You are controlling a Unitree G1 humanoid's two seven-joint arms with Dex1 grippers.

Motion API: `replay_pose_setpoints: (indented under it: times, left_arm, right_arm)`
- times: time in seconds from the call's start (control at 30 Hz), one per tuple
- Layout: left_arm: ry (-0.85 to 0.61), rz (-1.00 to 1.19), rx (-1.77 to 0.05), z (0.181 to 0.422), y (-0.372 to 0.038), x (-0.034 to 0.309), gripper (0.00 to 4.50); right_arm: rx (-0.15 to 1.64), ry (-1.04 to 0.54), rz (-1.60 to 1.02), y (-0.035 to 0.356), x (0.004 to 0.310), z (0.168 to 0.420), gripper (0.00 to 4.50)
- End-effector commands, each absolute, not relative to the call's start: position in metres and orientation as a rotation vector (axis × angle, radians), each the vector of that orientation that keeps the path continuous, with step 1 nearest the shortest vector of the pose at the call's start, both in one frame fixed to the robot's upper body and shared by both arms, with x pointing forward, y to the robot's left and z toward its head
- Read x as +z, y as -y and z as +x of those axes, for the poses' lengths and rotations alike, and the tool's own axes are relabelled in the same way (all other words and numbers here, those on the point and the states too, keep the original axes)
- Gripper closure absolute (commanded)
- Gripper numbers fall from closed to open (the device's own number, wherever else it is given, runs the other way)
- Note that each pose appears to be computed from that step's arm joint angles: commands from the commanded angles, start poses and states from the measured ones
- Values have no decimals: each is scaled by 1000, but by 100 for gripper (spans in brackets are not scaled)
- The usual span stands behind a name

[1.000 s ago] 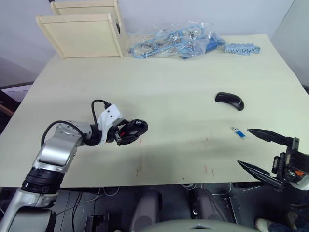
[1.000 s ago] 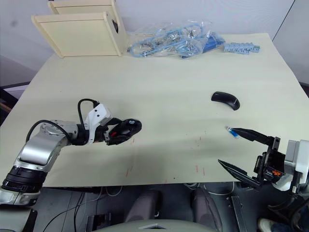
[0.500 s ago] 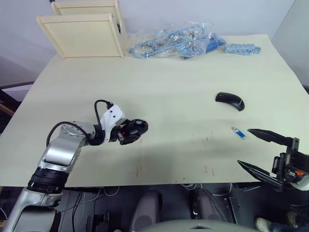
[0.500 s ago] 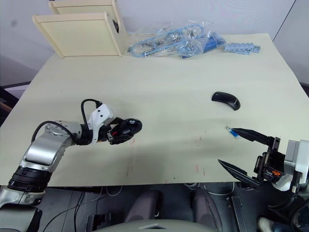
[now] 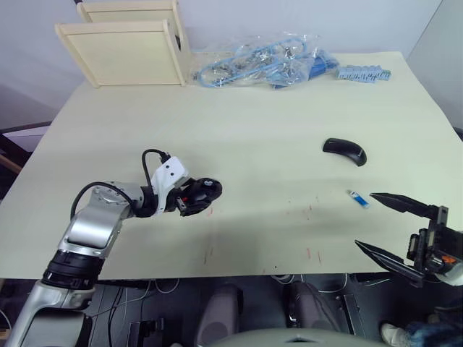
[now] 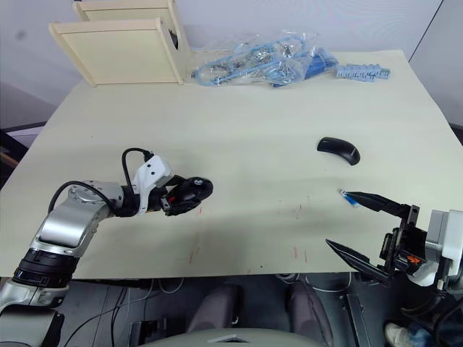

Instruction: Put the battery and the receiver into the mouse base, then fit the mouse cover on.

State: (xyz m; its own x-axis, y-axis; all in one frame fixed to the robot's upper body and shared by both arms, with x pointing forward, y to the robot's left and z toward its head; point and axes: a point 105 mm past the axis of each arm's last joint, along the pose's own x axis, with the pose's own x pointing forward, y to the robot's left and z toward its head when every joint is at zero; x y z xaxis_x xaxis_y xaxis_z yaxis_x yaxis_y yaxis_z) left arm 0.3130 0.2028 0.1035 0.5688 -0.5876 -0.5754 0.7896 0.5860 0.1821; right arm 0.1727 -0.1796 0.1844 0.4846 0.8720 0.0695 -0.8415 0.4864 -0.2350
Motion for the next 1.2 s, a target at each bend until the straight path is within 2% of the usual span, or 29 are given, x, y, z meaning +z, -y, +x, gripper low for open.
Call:
replay_pose_setpoints:
  times: [0.03, 0.1, 0.5, 0.73, 0.83, 0.9, 1.2]
  left_arm:
    - [-454, 479, -867, 314, -197, 112, 77]
    - [-434, 487, -889, 314, -195, 116, 154]
    - [-396, 548, -1122, 296, -176, 130, 155]
    - [-366, 647, -1281, 281, -150, 136, 155]
    - [-354, 676, -1316, 280, -137, 139, 155]
    - [-357, 732, -1269, 286, -130, 140, 155]
    - [-349, 786, -1341, 279, -97, 141, 155]
  right_arm:
    - [1065, 224, -191, 174, 191, 169, 0]
    - [1064, 221, -192, 175, 190, 170, 0]
    - [1039, 204, -181, 178, 188, 173, 0]
    - [1023, 162, -168, 179, 187, 174, 0]
    - [1013, 154, -177, 180, 187, 176, 0]
    - [1013, 144, -185, 180, 186, 176, 0]
    - [1051, 103, -195, 182, 187, 170, 0]
